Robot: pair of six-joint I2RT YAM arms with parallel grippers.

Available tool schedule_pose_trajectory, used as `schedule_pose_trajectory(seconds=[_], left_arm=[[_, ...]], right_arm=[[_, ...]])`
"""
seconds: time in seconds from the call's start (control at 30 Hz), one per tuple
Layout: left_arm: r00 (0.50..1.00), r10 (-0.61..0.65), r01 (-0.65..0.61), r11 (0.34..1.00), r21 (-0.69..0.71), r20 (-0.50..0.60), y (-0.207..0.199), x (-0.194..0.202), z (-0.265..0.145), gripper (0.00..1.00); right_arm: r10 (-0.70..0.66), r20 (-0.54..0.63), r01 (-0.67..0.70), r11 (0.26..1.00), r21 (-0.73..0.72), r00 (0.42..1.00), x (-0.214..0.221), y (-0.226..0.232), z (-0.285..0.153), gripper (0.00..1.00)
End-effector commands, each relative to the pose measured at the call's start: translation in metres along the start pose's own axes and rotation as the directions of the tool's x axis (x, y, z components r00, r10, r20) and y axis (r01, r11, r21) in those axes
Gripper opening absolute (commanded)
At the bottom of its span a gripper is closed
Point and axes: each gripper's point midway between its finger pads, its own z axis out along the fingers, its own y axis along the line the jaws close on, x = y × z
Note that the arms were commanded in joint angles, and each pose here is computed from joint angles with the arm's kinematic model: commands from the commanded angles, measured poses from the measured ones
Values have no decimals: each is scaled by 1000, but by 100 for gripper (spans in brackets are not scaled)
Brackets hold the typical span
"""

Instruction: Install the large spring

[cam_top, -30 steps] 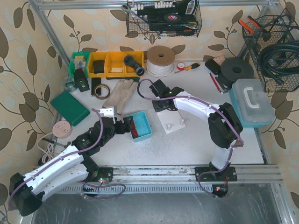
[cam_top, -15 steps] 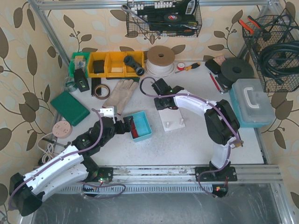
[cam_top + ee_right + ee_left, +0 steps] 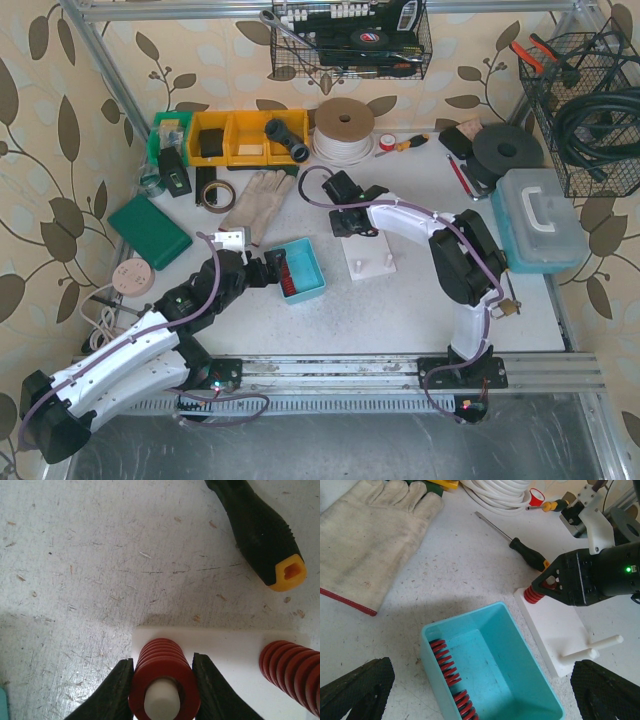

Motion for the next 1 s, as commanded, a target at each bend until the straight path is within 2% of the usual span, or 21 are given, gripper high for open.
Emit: schedule_pose_trajectory(seconds=[0.0, 0.07, 0.1, 0.13, 0.3, 0.43, 0.5, 0.6, 0.63, 0.67, 0.73, 0.8, 0.87, 0.97], left_arm=[[999, -4, 2, 999, 43, 47, -14, -21, -3, 98], [999, -3, 1, 999, 43, 41, -14, -21, -3, 99], [999, -3, 1, 999, 44, 39, -15, -20, -2, 98], [999, -1, -1, 999, 44, 39, -15, -20, -2, 98], [1000, 1, -2, 999, 47, 31, -16, -20, -2, 99], [1000, 2, -3, 999, 45, 12, -18, -19, 0, 99], [1000, -1, 2, 999, 37, -7, -18, -17, 1, 98], [997, 4, -3, 1000, 14, -71, -22, -14, 7, 98], [995, 15, -15, 1000, 9, -103, -26, -14, 10, 98], [990, 23, -24, 1000, -3, -139, -29, -13, 14, 97], [972, 34, -41, 999, -28, -232, -35, -7, 23, 97], [950, 18, -36, 998, -51, -311, -41, 0, 33, 93], [930, -36, -5, 994, -109, -366, -38, 10, 42, 92], [911, -80, 18, 988, -154, -405, -39, 16, 50, 92]], right_arm=[[62, 66, -62, 998, 4, 996, -11, -6, -15, 32], [72, 63, -73, 997, 6, 995, -12, -6, -18, 37], [79, 63, -80, 997, 6, 995, -12, -6, -19, 49], [86, 68, -86, 996, 1, 994, -12, -6, -22, 52], [123, 109, -123, 992, -2, 986, -16, -13, -39, 56], [170, 199, -171, 985, -11, 965, -19, -26, -64, 56], [199, 280, -200, 979, -25, 939, -19, -34, -81, 56], [282, 472, -244, 960, -141, 836, -24, -38, -121, 59], [316, 510, -259, 949, -182, 800, -23, -40, -127, 89], [345, 533, -273, 939, -211, 773, -18, -44, -131, 99], [370, 558, -289, 929, -231, 743, -14, -50, -133, 100], [361, 557, -283, 933, -224, 748, -13, -51, -133, 100], [361, 556, -288, 933, -217, 748, -12, -54, -132, 100], [392, 578, -325, 920, -221, 716, -10, -63, -136, 100]])
